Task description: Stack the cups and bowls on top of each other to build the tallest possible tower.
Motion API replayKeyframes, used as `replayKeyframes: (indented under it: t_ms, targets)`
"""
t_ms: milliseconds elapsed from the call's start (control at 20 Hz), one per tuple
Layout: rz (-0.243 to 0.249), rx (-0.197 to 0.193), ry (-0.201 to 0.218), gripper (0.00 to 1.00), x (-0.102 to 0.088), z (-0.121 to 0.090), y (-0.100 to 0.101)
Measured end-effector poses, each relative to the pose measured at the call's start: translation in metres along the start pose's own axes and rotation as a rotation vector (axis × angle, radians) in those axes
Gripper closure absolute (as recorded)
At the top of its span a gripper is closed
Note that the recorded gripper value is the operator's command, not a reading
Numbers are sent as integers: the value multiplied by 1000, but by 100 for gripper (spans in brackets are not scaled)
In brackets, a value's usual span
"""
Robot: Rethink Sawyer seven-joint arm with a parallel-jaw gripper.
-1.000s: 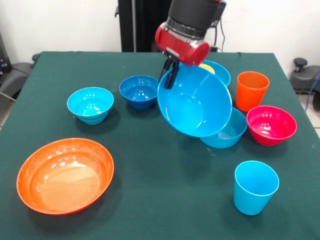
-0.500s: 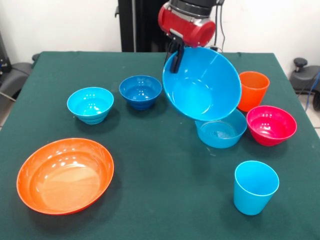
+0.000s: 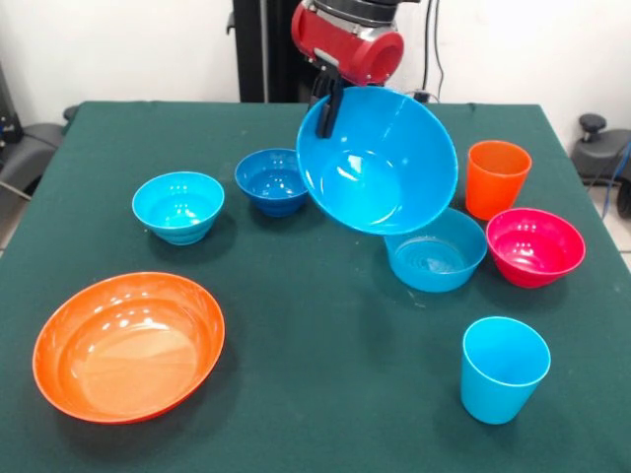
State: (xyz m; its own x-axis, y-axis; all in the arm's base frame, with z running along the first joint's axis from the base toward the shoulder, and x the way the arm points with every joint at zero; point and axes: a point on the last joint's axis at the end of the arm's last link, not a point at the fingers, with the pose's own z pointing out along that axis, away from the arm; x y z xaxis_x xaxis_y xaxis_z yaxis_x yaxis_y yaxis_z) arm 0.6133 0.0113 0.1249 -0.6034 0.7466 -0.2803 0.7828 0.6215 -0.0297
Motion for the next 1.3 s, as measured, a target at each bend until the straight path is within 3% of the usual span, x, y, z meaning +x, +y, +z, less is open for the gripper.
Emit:
replayKeyframes:
  t_ms: [650, 1300]
  targets:
    - [10, 10, 30, 100, 23, -16, -18]
    - [14, 3, 44, 100, 29, -29, -21]
